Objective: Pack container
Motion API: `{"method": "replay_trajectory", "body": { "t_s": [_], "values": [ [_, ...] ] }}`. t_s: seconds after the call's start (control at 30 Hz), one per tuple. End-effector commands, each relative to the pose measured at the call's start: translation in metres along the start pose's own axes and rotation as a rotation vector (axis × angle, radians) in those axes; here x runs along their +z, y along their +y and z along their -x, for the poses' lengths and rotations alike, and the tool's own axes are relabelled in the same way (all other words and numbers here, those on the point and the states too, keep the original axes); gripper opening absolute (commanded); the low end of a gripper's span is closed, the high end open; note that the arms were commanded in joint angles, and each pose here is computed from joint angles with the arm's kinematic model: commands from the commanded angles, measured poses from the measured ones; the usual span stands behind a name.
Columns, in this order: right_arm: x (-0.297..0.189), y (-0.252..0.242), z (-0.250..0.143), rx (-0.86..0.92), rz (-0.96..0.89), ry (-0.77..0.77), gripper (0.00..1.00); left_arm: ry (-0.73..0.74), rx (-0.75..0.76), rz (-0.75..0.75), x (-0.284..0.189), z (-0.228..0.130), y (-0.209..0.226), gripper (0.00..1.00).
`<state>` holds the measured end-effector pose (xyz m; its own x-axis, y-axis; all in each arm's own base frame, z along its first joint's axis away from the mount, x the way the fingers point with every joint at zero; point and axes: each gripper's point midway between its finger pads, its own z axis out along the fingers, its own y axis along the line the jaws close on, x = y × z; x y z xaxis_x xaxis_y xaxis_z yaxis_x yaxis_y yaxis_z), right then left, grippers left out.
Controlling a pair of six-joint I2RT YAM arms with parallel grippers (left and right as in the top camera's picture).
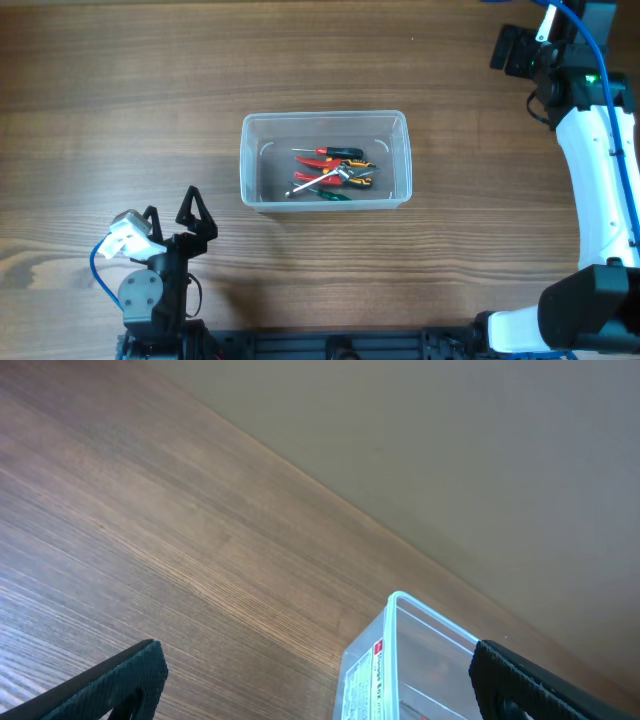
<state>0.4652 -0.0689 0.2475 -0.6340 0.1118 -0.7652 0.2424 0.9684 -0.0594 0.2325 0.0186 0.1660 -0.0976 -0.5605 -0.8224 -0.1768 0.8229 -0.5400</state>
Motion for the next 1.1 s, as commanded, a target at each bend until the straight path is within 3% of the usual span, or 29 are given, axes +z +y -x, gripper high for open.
{"method": "replay_trajectory", "body": {
  "t_s": [0.0, 0.37, 0.47, 0.73, 1.07],
  "values": [
    [-0.0037, 0.0015, 0.0057, -0.001, 0.01, -0.016, 1.0, 0.024, -0.014, -0.011, 0.0034, -0.0127, 0.0041, 1.0],
    [-0.0037, 0.0015, 0.0057, -0.001, 0.01, -0.016, 1.0, 0.039, 0.024, -0.009, 0.0055, -0.0194, 0.0071, 1.0],
    [-0.0037, 0.0015, 0.0057, -0.001, 0.01, -0.016, 1.0, 0.029, 0.134, -0.016, 0.006, -0.0178, 0.0062, 1.0],
    [-0.0037, 0.0015, 0.0057, -0.001, 0.01, -0.016, 1.0, 0.029, 0.596, -0.036, 0.006, -0.0193, 0.0043, 1.0],
    [-0.0037, 0.0015, 0.0057, -0.001, 0.01, -0.016, 1.0, 0.029, 0.622, -0.036, 0.006, -0.0192, 0.0044, 1.0]
  ]
}}
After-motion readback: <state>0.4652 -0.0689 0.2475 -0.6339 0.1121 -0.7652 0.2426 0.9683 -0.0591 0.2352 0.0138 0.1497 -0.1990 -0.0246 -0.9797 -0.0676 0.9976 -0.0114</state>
